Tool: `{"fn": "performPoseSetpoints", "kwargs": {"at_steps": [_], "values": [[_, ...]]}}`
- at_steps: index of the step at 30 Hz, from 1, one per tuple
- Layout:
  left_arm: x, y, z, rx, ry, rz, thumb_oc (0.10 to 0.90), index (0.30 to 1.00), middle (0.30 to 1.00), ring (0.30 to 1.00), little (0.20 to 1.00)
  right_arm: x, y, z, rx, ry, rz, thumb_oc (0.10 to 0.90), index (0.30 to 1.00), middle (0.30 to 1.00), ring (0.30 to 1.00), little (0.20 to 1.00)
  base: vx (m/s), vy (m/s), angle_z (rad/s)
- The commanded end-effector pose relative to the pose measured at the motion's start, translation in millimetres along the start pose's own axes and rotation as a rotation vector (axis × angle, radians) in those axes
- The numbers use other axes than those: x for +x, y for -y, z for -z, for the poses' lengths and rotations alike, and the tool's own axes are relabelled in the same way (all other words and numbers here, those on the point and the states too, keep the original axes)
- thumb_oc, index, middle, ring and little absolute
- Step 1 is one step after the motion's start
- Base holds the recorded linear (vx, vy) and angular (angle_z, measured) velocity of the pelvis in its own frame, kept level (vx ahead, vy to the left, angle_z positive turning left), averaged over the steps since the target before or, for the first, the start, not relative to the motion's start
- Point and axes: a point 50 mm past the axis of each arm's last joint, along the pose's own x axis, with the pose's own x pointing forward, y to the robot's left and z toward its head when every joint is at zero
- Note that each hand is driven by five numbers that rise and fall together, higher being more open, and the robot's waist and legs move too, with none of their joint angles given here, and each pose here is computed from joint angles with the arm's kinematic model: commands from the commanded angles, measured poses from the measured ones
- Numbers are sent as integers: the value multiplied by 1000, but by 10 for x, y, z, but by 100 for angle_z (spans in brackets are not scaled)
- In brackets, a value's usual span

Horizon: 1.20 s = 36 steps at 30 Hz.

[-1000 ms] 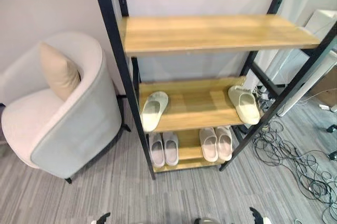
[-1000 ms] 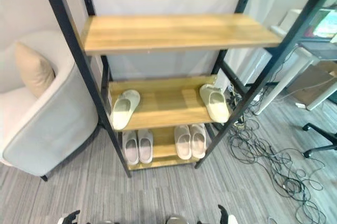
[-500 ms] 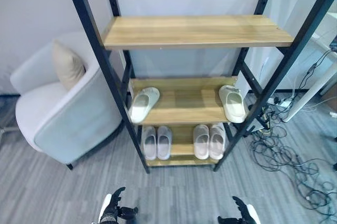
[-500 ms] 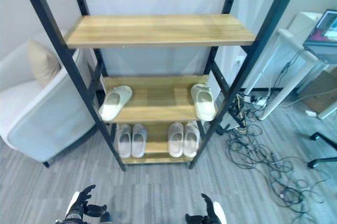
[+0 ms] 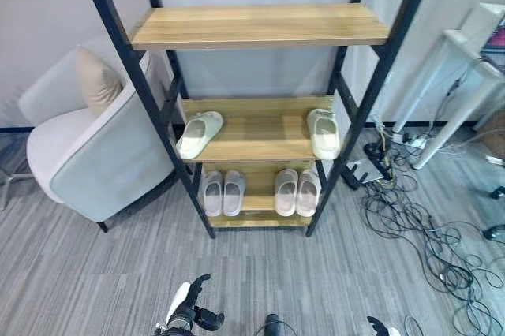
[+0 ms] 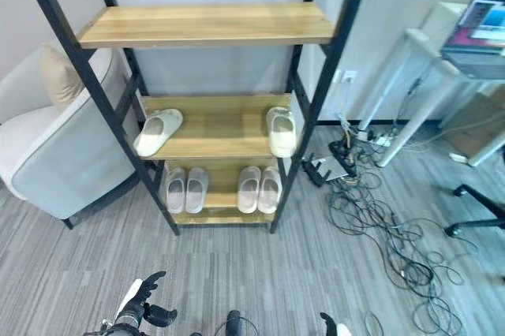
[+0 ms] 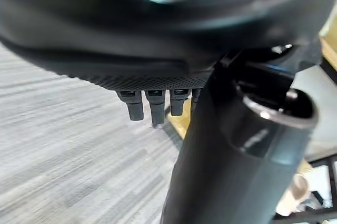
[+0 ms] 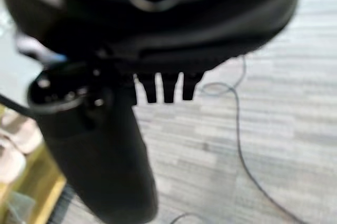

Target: Arrange the slippers neatly on the shoe rack.

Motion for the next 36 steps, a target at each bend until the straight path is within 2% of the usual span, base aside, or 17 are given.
{"fn": "performPoseSetpoints", "kwargs": {"at_steps": [1,5,12,13,22,28,32,36], "values": [[167,-414,-246,-4,107,-149,800,900,900,900,900,50,128,-117,34,73,40,800,900,900,900,900,23,-99,1],[202,-523,-266,-65,94,-210,800,900,900,900,900,54,167,-65,20,50,48,800,900,900,900,900,110,-142,11],[218,-546,-218,-98,52,-240,800,900,900,900,900,-4,104,41,40,-2,48,800,900,900,900,900,175,-198,2],[210,-546,-165,-170,10,-264,800,900,900,900,900,-28,70,87,25,-18,29,800,900,900,900,900,154,-245,46],[188,-406,-141,-278,-28,-254,800,900,900,900,900,30,191,-29,-36,64,37,800,900,900,900,900,93,-151,38],[160,-380,-66,-223,-55,-232,800,900,900,900,900,54,199,-63,-73,79,22,800,900,900,900,900,230,79,15],[157,-330,-84,-88,-17,-153,800,900,900,900,900,65,127,-67,-27,41,-1,800,900,900,900,900,347,275,14],[155,-320,-107,-25,15,-110,800,900,900,900,900,87,97,-123,27,37,-4,800,900,900,900,900,221,277,-92]]}}
